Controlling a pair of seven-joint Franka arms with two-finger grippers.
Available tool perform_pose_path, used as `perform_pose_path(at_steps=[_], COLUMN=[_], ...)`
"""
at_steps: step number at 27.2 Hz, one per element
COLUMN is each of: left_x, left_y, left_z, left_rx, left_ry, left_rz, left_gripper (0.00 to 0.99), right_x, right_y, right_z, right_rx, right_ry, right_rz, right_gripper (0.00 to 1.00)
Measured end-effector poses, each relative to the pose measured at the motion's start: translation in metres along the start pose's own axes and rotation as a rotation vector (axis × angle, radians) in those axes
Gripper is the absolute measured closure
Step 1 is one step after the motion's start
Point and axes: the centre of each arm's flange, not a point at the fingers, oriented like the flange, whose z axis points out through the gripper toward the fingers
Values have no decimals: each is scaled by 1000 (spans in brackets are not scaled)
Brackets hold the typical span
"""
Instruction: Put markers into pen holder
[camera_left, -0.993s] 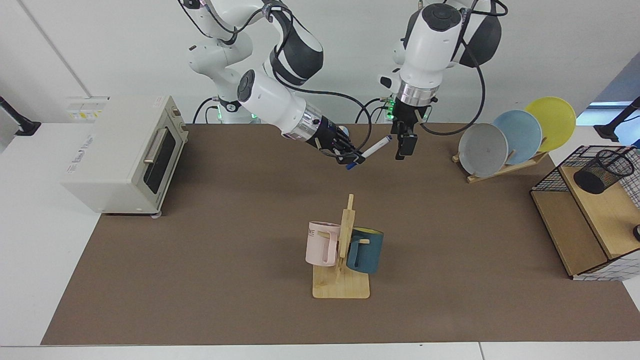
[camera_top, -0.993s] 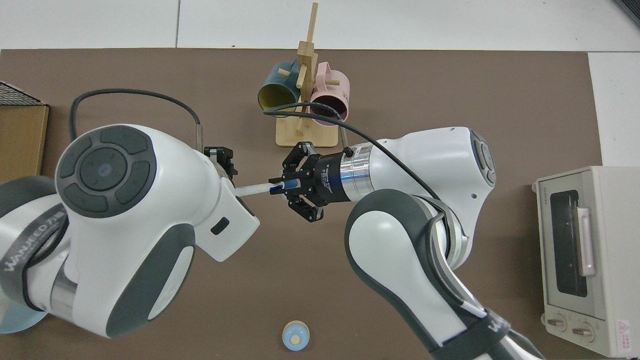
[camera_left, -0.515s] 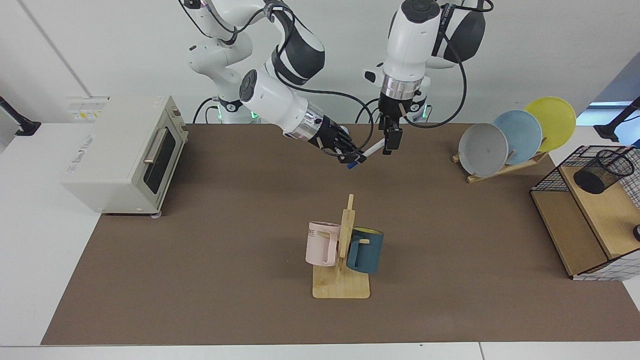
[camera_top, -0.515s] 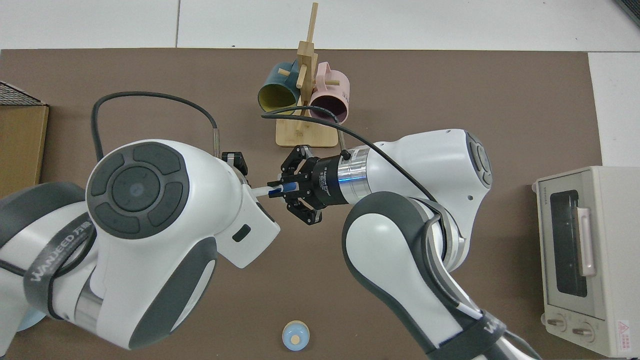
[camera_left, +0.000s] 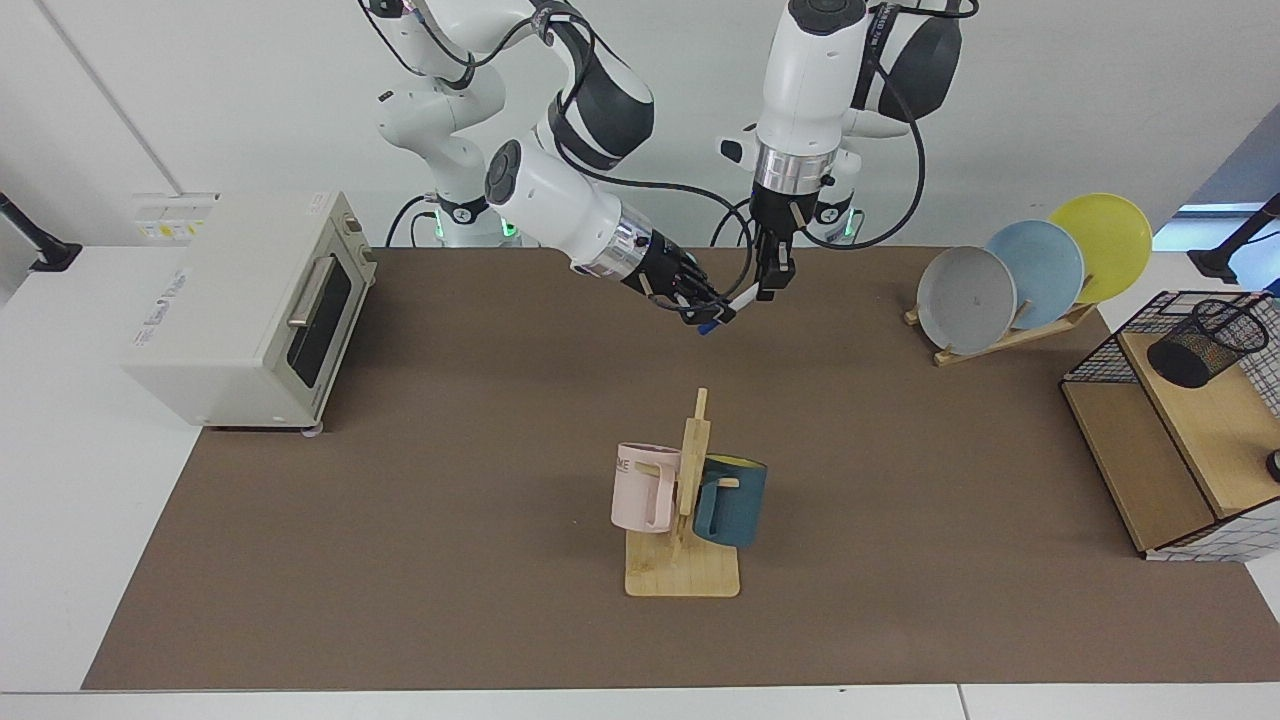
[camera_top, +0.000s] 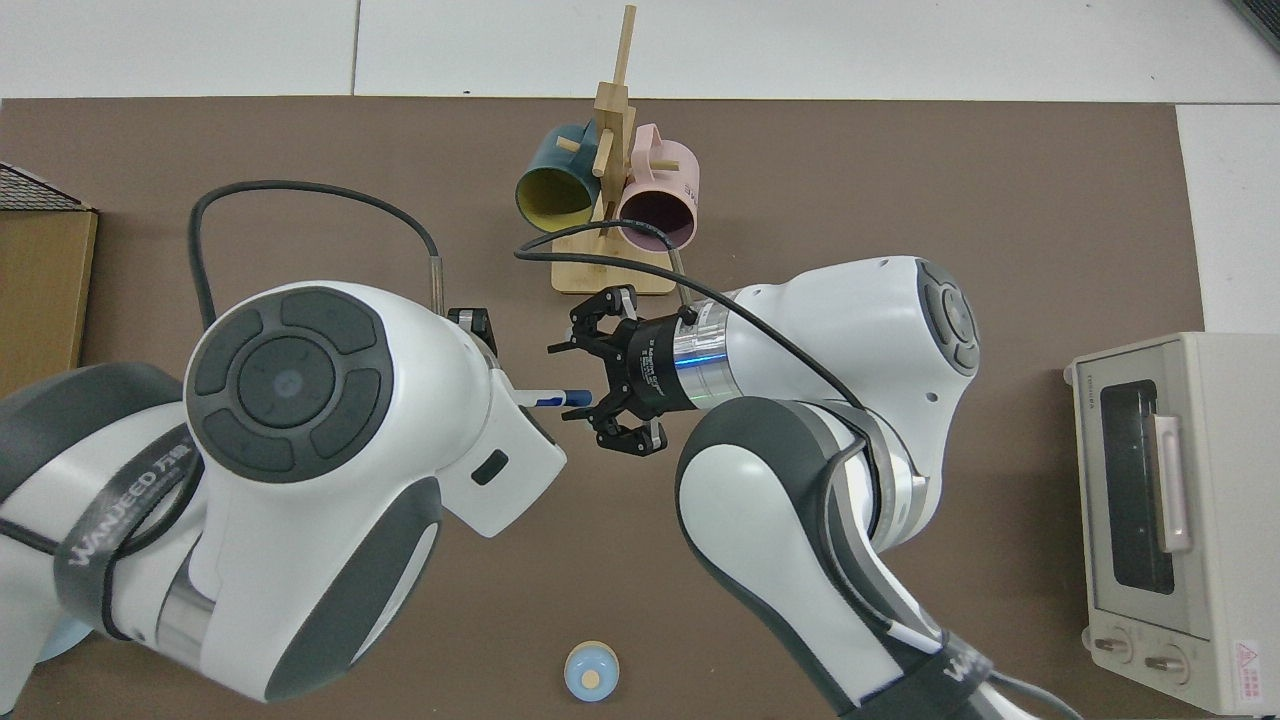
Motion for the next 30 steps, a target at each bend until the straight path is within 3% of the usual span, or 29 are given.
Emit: perform_pose_path(at_steps=[2,4,7,12,14,17,24,30], left_x=[-3,-9,-27,-72,-92,-121,-189,-254], left_y=[-1,-2,-6,-17,-22,-29,-37,-43], left_z=[1,2,6,11,12,14,17,16], left_rx=[-6,-22,-54,-99,-112,-126,-159,-129], left_ry=[-4,-12,-30,-53,-59,-65,-85,-196], left_rz=[-6,-16,-48,-129,-164,-216,-293,-336], left_gripper=[815,815,815,815,815,815,815,815], right_x=[2,5,11,28,35,48,104,134], right_y=[0,2,5,15,17,17,14,19], right_z=[0,0,-2,-16,-27,-49,-138,-191], right_rx=[-11,-32,-89,-238,-284,-328,-360,-452], right_ry=[31,59,115,284,330,356,345,441], right_rz=[-33,-75,-170,-374,-438,-515,-673,-880], right_gripper=[282,132,13,0,0,0,0,0])
